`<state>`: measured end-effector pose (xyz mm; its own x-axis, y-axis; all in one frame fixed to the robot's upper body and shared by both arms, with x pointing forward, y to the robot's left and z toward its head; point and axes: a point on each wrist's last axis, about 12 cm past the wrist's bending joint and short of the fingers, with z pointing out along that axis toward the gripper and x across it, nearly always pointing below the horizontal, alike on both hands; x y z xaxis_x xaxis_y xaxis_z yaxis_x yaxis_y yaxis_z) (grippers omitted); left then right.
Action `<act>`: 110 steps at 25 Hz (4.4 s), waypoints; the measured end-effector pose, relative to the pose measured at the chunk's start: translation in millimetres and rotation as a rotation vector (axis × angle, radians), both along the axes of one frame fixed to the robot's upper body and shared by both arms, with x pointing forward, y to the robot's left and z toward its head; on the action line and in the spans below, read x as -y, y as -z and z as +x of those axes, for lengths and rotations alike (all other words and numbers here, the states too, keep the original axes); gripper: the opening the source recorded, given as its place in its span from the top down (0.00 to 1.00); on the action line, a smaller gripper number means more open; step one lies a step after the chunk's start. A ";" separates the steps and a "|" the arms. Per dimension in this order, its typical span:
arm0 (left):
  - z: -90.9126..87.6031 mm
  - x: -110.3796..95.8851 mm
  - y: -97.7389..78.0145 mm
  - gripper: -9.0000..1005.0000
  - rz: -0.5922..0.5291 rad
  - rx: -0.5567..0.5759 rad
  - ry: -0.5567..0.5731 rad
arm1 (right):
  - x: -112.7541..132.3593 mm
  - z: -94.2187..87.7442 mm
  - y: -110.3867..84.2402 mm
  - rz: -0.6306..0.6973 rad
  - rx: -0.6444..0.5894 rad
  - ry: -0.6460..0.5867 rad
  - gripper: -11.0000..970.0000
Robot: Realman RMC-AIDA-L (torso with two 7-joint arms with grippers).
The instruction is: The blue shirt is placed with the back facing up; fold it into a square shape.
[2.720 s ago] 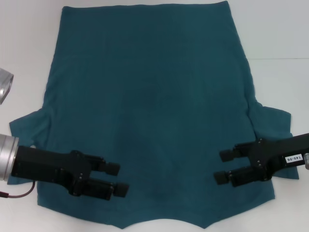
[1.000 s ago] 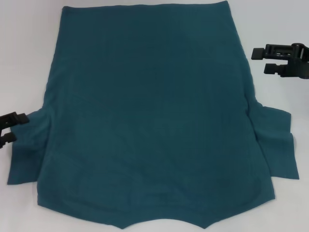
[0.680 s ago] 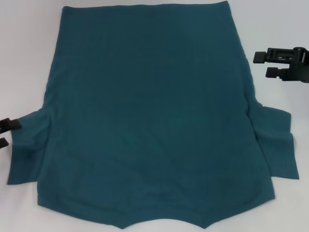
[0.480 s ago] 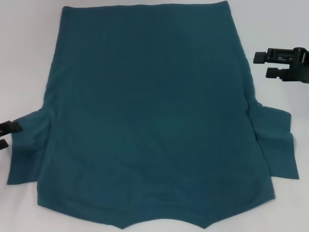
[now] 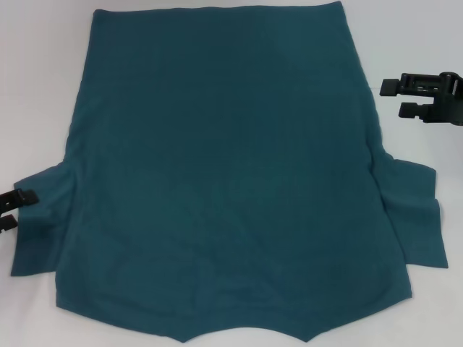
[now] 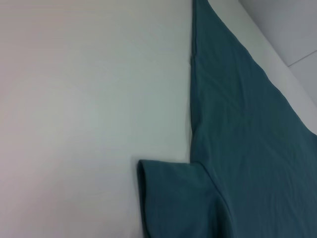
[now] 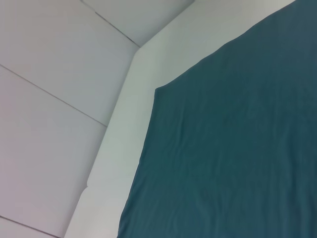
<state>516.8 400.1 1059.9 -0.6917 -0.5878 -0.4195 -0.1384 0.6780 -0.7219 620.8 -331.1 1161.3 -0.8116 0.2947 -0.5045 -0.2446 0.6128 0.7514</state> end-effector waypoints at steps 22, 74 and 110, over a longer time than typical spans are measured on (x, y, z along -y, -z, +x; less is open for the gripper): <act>11.7 10.4 2.2 0.28 0.032 -0.020 0.040 | 4.7 -2.0 3.2 -0.003 -0.002 0.020 0.10; 59.4 -3.0 -52.2 0.99 0.546 -0.115 0.203 | 13.2 -2.9 5.3 -0.011 -0.001 0.060 0.10; 112.9 95.3 -148.1 0.99 0.579 -0.253 0.466 | 11.4 -3.8 7.9 -0.030 -0.007 0.044 0.11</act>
